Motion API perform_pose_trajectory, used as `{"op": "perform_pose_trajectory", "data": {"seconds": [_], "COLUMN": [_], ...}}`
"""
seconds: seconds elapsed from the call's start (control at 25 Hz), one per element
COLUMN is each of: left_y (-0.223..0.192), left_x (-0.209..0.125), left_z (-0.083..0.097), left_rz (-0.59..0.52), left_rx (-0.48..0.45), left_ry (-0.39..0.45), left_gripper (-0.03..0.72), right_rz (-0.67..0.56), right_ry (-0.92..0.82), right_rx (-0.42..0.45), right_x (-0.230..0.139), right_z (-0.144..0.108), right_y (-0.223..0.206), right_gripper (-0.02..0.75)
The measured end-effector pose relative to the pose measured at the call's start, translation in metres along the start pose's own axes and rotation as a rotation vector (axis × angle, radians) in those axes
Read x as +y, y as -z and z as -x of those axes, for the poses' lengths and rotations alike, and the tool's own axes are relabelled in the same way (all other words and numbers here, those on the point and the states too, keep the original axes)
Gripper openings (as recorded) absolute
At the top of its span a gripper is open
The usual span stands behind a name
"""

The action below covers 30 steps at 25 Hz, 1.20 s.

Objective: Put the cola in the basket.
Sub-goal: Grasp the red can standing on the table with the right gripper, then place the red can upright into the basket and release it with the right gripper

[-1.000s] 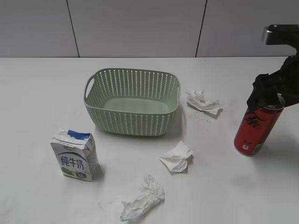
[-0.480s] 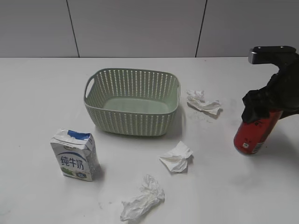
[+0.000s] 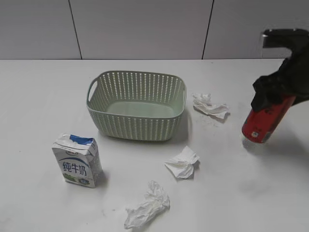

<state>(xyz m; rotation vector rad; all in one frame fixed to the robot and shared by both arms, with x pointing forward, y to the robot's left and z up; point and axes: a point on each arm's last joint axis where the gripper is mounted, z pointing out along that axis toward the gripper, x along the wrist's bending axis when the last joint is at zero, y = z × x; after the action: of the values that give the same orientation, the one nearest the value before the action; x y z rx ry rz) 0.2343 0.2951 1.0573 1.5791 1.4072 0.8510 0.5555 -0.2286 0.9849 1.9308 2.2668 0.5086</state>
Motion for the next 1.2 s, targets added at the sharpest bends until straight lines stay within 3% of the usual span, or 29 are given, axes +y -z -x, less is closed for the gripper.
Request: {"op": "perform_pose_trajectory", "data": {"seconds": [0.24,0.6,0.96,1.2], "left_y": [0.000,0.000,0.000,0.000], "left_x": [0.000,0.000,0.000,0.000], "left_z": [0.000,0.000,0.000,0.000], "left_rz": [0.000,0.000,0.000,0.000], "left_rx": [-0.001,-0.001,-0.001,-0.001], "left_ry": [0.000,0.001,0.001,0.001], "left_gripper": [0.229,0.228,0.228,0.228], "right_rz": [0.089,0.317,0.247,0.153], "right_ry": [0.138,0.379,0.562,0.626], "right_rx": [-0.026,0.063,0.151,0.166], "right_x": [0.037,0.083,0.095,0.086], "right_z": [-0.022,-0.117,-0.219,-0.259], "right_y": [0.045,0.096,0.022,-0.049], "right_gripper": [0.520,0.520,0.520,0.520]}}
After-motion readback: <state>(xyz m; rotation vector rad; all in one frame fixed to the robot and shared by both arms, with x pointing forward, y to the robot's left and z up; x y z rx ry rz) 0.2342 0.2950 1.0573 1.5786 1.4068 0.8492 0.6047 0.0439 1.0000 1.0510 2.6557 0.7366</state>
